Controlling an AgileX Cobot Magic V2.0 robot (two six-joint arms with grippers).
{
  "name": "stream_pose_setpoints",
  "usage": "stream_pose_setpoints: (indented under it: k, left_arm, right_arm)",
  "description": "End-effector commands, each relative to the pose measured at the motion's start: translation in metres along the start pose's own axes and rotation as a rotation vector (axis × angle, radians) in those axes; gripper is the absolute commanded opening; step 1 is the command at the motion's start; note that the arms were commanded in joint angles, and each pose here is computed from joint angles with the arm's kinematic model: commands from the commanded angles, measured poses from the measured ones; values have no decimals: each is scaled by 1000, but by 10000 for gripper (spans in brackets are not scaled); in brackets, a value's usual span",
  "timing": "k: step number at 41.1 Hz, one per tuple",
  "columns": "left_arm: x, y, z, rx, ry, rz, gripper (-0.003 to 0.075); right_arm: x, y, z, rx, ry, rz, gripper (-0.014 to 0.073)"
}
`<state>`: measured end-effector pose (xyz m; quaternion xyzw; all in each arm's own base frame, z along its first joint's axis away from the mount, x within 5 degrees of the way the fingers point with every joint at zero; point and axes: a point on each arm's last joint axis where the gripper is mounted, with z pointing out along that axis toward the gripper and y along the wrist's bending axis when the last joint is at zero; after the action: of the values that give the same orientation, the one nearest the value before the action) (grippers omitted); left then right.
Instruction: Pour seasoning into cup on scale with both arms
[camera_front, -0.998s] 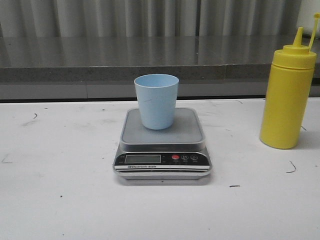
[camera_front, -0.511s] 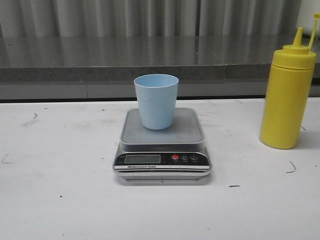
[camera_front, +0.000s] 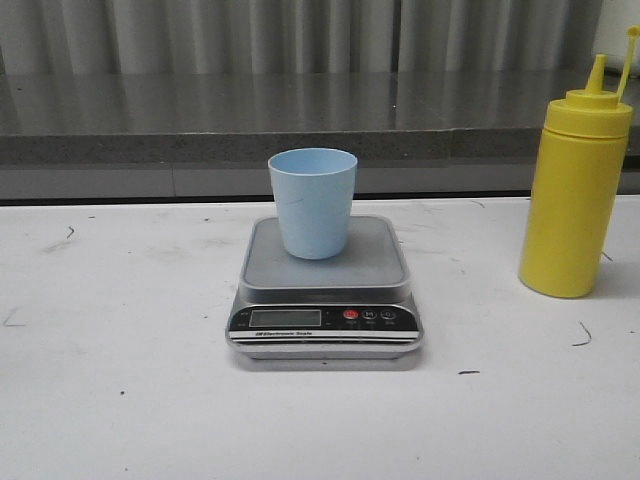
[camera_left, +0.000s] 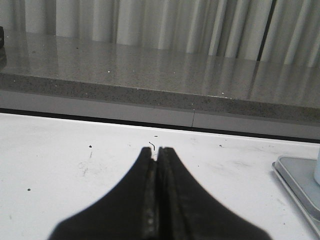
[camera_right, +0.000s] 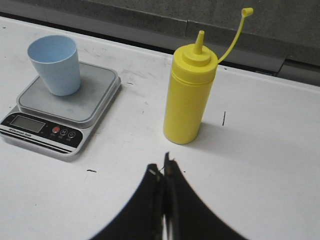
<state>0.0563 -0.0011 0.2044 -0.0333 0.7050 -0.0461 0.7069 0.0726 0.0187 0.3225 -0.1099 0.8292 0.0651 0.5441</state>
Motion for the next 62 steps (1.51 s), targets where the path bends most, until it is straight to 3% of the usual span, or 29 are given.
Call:
stream_pose_setpoints:
  k: [1,40,52,62]
  left_arm:
    - [-1,0,-1,18,-88,-12,-20]
    - [-1,0,-1,18,-88,-12,-20]
    - [-1,0,-1,18,-88,-12,-20]
    - [-1,0,-1,18,-88,-12,-20]
  right_arm:
    - [-15,0,-5,5,-97,-15,-68]
    - [-10,-1,-8,18,-108,-16,-68]
    - [49,-11,0,210,-420,18,-67]
    - [105,-13,20,286,-545,16,-67]
